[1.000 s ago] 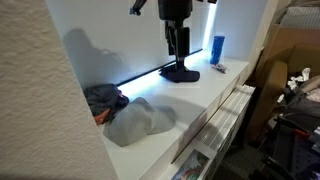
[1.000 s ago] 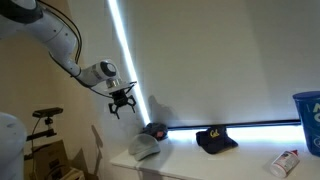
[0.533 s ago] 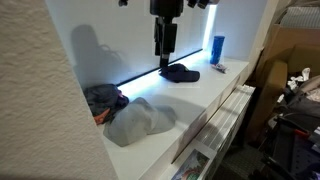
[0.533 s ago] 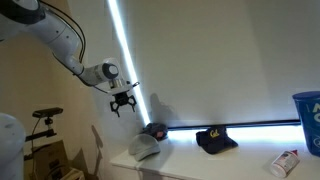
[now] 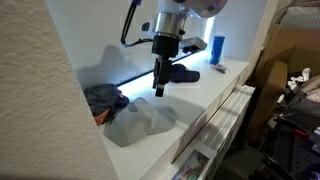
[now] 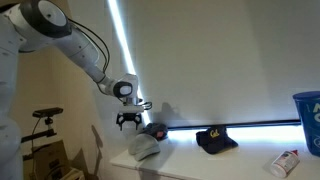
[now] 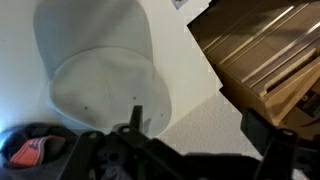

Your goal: Put the grey cap at the edge on top of the blue thing

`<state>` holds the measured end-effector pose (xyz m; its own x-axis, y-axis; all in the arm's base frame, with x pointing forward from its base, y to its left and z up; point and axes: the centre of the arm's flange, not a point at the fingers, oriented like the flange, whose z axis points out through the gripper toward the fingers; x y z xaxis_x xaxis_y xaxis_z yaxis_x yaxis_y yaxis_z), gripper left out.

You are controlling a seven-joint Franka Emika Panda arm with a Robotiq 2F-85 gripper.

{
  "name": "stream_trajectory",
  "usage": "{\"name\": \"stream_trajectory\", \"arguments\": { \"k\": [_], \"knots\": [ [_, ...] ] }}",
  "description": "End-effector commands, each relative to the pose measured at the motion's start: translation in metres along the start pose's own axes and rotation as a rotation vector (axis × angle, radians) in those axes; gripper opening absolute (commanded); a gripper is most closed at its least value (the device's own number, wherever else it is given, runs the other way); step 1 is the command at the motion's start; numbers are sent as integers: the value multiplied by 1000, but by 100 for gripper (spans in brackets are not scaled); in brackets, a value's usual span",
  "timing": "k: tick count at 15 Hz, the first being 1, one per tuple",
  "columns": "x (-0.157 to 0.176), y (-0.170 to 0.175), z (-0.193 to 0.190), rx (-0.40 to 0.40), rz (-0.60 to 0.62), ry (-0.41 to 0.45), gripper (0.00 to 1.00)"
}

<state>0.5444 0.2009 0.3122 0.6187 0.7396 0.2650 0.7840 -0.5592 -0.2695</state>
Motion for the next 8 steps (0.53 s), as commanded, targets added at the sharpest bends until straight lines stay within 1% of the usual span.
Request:
{"name": "stream_trajectory", "arguments": {
  "k": [1,3,4,5,6,7,8],
  "knots": [
    [0,1,4,2,1,-2,100],
    [5,-2,-4,-6,-8,10,100],
    [7,-8,-10,-42,-25,32,100],
    [15,-10,-7,-82,-30,151,100],
    [18,-10,-2,-95,-26,196,100],
    [30,-7,13,-145,-36,247,100],
    [34,-8,22,-193,-54,288,100]
  ]
}}
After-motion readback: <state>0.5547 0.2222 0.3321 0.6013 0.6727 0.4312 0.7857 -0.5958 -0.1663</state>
